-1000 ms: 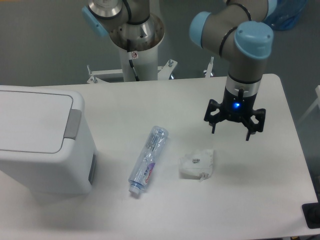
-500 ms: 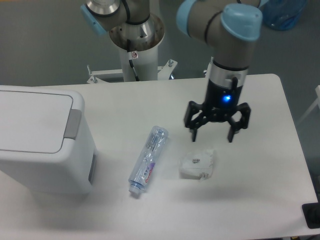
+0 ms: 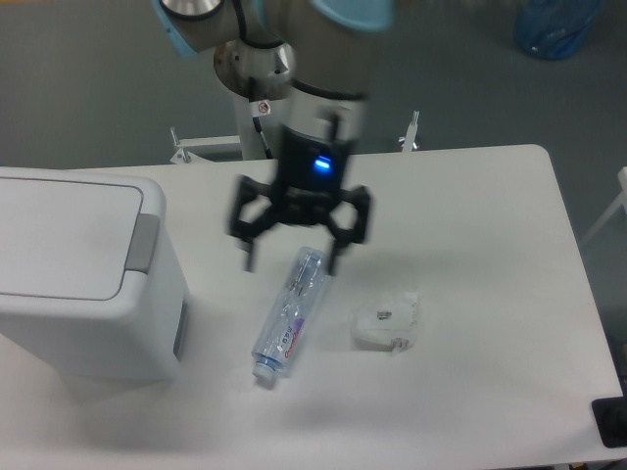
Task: Open the trash can
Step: 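Move the open gripper across the table to above the trash can lid, then press the gripper fingers down on the trash can lid edge to flip it open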
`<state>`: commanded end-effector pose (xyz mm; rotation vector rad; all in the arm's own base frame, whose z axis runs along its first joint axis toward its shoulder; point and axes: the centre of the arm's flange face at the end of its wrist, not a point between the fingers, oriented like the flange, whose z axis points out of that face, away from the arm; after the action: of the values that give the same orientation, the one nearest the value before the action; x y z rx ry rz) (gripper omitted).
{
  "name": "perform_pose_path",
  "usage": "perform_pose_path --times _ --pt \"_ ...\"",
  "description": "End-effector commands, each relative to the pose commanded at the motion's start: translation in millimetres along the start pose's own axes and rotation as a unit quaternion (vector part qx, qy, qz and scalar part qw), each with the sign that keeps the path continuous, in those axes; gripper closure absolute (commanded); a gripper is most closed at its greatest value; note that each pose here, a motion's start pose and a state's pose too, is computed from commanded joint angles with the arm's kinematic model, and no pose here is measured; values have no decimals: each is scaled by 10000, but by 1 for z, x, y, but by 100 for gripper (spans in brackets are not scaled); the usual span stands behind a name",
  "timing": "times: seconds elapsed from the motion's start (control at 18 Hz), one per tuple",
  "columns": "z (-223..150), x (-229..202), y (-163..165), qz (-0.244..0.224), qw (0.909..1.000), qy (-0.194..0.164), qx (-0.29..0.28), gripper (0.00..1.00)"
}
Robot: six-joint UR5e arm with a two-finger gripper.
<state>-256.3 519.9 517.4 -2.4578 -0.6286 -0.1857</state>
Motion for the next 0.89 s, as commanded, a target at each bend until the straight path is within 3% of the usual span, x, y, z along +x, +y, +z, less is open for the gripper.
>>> perform_pose_path --times 0.17,0.5,0.89 --pt "6 25 5 165 9998 89 8 0" --pt "21 33 28 275 9995 134 -84 0" --pt "30 25 31 292 9993 -116 -182 0"
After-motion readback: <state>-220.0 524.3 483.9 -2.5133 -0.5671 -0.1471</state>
